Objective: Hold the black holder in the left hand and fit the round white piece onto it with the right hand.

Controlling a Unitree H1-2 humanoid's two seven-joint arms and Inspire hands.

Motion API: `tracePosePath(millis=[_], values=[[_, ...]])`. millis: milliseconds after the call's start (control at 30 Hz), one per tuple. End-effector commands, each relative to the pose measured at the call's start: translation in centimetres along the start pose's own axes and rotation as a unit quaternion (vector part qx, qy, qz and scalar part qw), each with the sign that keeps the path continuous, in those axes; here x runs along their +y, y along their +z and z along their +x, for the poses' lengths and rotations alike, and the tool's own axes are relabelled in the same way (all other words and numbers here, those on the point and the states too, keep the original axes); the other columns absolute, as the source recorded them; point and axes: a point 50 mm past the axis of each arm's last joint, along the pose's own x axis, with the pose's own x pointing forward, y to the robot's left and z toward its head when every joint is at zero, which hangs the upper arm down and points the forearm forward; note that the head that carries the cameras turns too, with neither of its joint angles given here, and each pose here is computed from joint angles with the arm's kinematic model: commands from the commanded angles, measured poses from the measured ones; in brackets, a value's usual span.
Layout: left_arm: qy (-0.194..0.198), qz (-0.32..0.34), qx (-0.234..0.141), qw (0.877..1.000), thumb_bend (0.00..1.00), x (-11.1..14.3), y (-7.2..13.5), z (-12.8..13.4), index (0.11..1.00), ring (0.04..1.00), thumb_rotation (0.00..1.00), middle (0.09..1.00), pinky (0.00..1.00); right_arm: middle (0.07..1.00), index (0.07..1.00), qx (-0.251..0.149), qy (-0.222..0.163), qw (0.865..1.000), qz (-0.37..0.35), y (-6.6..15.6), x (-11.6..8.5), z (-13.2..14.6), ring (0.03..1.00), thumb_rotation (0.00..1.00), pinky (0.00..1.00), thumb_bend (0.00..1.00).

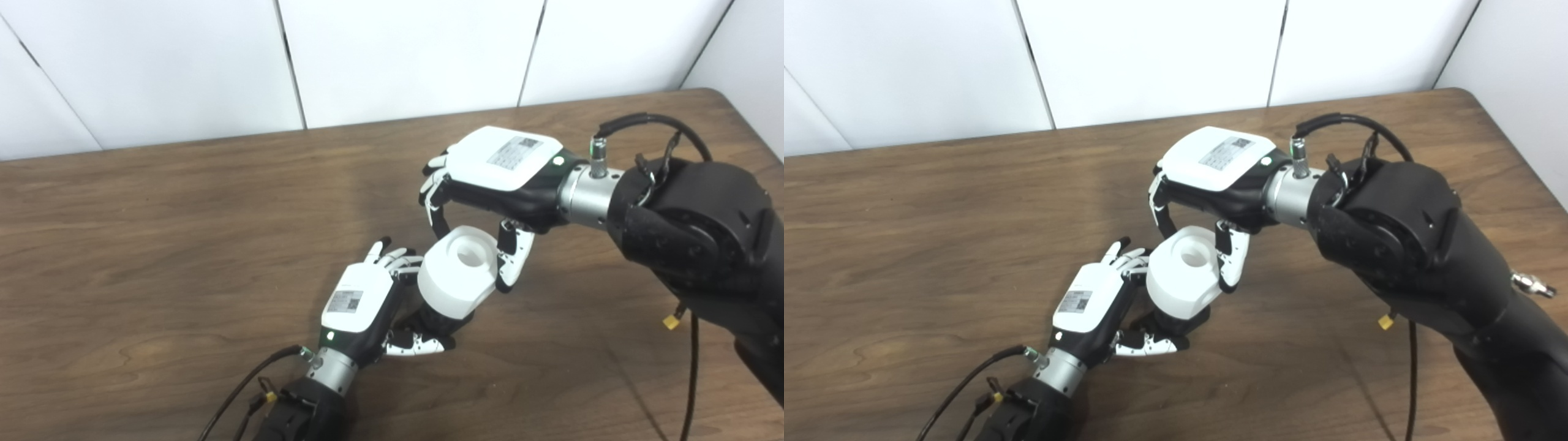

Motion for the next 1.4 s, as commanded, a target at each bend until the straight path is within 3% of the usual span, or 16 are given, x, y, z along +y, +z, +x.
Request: tracePosePath(millis=[0, 1367], values=[[0.006, 0.017, 0.013, 1.0, 0.51, 0.4, -0.2, 0.1, 0.488, 0.869, 0.06, 0.788, 1.0, 0.805, 0.482, 0.014, 0.019, 1.0, 0.001, 0.0, -0.6, -0.7, 0.92, 0.14, 0.94, 0.52], [0.008, -0.003, 0.022, 1.0, 0.51, 0.4, 0.4, 0.3, 0.487, 0.862, 0.05, 0.79, 0.98, 0.807, 0.481, 0.033, 0.05, 0.998, 0.027, 0.5, 2.2, 0.7, 0.916, 0.14, 0.95, 0.52]])
